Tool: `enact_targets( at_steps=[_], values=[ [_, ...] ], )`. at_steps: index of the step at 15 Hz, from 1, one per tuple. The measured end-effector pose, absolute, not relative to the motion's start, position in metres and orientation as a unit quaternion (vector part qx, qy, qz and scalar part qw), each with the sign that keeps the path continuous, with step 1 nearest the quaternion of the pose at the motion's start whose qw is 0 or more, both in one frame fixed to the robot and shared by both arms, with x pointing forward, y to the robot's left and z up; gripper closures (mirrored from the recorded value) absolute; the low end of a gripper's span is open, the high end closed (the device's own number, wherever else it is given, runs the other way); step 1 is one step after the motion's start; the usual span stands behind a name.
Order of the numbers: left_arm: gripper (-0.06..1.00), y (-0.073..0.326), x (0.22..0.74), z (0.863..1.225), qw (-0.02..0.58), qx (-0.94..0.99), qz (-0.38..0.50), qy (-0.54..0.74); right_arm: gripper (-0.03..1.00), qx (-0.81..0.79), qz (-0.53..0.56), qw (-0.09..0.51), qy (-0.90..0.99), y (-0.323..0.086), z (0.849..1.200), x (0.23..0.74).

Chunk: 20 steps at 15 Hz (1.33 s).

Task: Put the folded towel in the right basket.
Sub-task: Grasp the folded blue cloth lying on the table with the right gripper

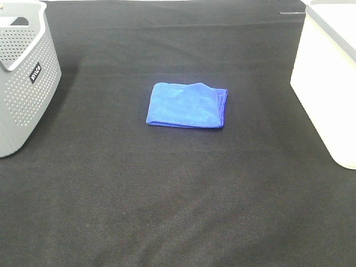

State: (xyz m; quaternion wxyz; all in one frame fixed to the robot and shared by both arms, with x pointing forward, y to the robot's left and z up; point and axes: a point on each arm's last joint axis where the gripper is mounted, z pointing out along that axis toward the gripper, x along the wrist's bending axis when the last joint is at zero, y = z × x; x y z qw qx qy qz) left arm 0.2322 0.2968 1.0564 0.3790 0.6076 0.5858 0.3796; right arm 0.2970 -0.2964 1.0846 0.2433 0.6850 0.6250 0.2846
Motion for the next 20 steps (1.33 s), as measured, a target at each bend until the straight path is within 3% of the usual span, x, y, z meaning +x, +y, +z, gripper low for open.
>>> enact_targets(
  at_steps=[5, 10, 13, 17, 19, 20],
  values=[
    [-0.04, 0.297, 0.232, 1.056, 0.379, 0.608, 0.380, 0.586, 0.03, 0.698, 0.263, 0.183, 0.640, -0.295, 1.168, 0.409],
    [-0.04, 0.297, 0.232, 1.056, 0.379, 0.608, 0.380, 0.586, 0.03, 0.697, 0.291, 0.128, 0.643, -0.288, 1.186, 0.505],
    [-0.04, 0.297, 0.232, 1.056, 0.379, 0.608, 0.380, 0.586, 0.04, 0.678, 0.315, 0.082, 0.659, -0.261, 1.176, 0.573],
    [-0.04, 0.297, 0.232, 1.056, 0.379, 0.608, 0.380, 0.586, 0.04, 0.629, 0.304, 0.005, 0.715, -0.174, 1.126, 0.648],
    [-0.04, 0.297, 0.232, 1.056, 0.379, 0.608, 0.380, 0.586, 0.04, 0.641, 0.282, -0.035, 0.713, -0.158, 1.079, 0.684],
    [-0.04, 0.297, 0.232, 1.056, 0.379, 0.608, 0.380, 0.586, 0.04, 0.641, 0.282, -0.035, 0.713, -0.158, 1.079, 0.684]
  ],
)
